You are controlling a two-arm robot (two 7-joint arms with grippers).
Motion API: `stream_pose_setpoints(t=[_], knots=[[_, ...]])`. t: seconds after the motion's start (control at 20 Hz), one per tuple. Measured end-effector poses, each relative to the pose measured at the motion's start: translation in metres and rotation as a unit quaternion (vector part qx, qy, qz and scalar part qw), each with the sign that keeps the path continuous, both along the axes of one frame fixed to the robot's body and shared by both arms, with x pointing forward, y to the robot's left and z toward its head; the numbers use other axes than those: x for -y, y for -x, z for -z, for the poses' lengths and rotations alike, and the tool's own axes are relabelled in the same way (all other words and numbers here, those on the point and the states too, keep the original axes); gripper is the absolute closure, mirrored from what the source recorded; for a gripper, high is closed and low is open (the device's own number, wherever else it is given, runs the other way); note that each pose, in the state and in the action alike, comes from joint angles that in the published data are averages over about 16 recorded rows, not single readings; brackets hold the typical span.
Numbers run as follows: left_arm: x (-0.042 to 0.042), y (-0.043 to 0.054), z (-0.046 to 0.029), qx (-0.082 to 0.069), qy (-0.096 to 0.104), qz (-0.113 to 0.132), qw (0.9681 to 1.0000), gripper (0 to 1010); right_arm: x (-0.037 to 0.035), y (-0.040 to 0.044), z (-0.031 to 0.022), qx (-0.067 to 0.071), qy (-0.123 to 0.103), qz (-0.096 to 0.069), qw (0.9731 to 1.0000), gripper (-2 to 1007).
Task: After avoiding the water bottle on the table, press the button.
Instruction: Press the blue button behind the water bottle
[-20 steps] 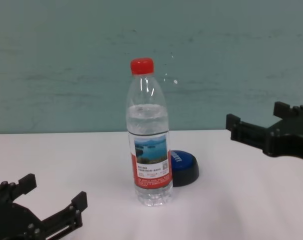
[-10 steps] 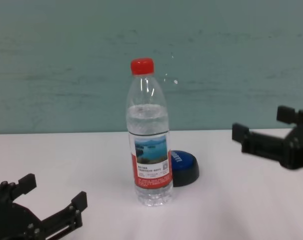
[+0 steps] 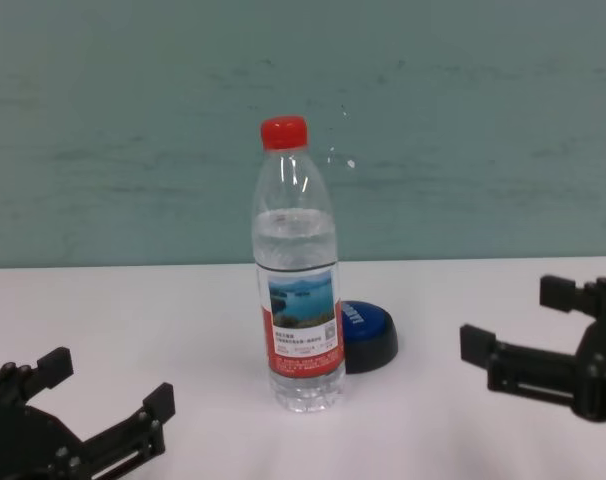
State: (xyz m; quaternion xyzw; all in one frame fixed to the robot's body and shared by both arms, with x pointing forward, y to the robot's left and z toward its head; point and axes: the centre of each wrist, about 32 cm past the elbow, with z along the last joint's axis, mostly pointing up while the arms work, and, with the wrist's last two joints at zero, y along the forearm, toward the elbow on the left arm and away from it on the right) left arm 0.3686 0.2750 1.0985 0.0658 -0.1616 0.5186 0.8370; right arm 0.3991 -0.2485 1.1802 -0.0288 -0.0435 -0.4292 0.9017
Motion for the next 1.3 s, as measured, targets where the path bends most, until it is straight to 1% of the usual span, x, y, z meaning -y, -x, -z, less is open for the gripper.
stream_pose_setpoints(t=[0.1,0.3,0.75,1.05,1.3], knots=[[0.0000,0.0000,0.0000,0.000,0.000,0.000,1.0000,10,0.0014,0.0002,0.0026,-0.004,0.000,-0.003,1.0000,1],[0.0000,0.0000,0.0000,0.000,0.000,0.000,1.0000,10,0.0030,-0.0002,0.0077,-0.011,-0.004,0.000,0.9999,1],[0.0000,0.0000,0.0000,0.000,0.000,0.000,1.0000,10,0.0018,-0.0019,0.0162,-0.021,-0.019,0.018,0.9994,1],[0.0000,0.0000,0.0000,0.000,0.000,0.000,1.0000,10,0.0024,-0.0029,0.0188,-0.025,-0.022,0.027,0.9991,1],[0.0000,0.0000,0.0000,0.000,0.000,0.000,1.0000,10,0.0087,-0.0032,0.0190,-0.025,-0.019,0.037,0.9988,1]])
